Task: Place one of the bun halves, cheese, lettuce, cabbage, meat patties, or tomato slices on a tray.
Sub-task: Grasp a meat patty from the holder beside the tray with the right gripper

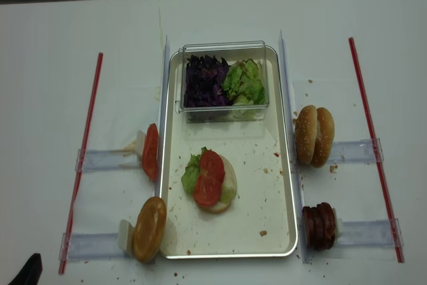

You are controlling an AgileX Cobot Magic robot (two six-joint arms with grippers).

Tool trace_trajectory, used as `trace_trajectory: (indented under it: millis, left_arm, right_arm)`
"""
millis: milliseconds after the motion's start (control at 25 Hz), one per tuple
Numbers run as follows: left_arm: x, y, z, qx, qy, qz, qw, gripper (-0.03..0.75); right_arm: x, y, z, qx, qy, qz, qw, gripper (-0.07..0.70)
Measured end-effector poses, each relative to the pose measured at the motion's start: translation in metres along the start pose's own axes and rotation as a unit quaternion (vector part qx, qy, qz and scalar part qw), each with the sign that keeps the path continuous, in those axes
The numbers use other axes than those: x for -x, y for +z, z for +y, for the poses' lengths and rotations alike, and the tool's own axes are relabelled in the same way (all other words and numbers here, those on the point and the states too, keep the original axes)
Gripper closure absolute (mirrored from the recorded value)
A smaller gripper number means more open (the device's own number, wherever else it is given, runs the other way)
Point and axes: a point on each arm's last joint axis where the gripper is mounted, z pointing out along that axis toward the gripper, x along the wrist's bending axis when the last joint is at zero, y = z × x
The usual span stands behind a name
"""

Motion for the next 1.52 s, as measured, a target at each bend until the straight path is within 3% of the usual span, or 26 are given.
trace_trajectory:
  millis: [560,880,1160,1280,1520]
  left_arm:
    - [0.000,0.000,0.000,0.000,0.000,0.000,1.0000,0.099]
    - [0.000,0.000,0.000,0.000,0.000,0.000,1.0000,0.099]
    - [0.000,0.000,0.000,0.000,0.000,0.000,1.0000,0.099]
    - [0.000,0.000,0.000,0.000,0.000,0.000,1.0000,0.099]
    - [0.000,0.000,0.000,0.000,0.000,0.000,1.0000,0.099]
  right_arm:
    - [0.000,0.000,0.000,-0.001,0.000,0.001,1.0000,-0.053]
    - [-0.001,0.028,0.015,-0.107,-0.002,0.004,0.9942,-0.053]
    - [-0.004,0.063,0.024,-0.222,0.008,0.009,0.9751,-0.053]
    - [-0.005,0.080,0.026,-0.271,0.012,0.012,0.9626,-0.053]
    - [-0.008,0.114,0.024,-0.369,0.013,0.015,0.9294,-0.053]
